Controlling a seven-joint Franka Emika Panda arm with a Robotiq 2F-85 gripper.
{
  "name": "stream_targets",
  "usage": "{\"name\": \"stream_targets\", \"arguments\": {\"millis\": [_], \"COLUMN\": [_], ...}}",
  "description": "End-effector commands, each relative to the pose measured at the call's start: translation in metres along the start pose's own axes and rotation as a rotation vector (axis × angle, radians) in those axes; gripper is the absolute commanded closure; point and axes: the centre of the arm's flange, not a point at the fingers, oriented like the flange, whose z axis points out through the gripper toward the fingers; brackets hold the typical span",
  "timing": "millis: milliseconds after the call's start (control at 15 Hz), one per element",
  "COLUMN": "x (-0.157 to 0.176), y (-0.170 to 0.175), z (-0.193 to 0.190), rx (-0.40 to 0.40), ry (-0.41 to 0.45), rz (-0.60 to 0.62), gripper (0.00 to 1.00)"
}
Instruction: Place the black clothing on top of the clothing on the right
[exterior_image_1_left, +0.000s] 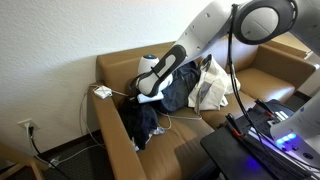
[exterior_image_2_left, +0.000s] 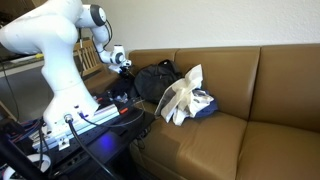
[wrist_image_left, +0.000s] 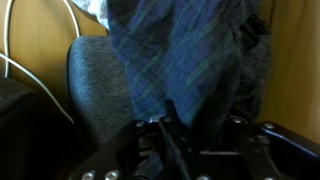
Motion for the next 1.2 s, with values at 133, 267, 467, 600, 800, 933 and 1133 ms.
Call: {"name": "stream_targets", "arguments": {"millis": [133, 267, 467, 600, 800, 933, 1133], "x": [0.009, 0.014, 0.053, 0.047, 0.046, 0.035, 0.072], "y": [0.009, 0.029, 0.031, 0.052, 0.073, 0.083, 0.06], "z": [-0.013, -0.017, -0.06, -0.113, -0.172, -0.209, -0.184], "rx": [0.014, 0.121, 0.276, 0.356, 0.456, 0.485, 0.478], "ry": [0.018, 0.006, 0.063, 0.152, 0.322, 0.389, 0.382], "rz": [0.089, 0.146, 0.2, 0.246, 0.35, 0.363, 0.362], "gripper": [0.99, 1.0, 0.99, 0.99, 0.99, 0.99, 0.96]}}
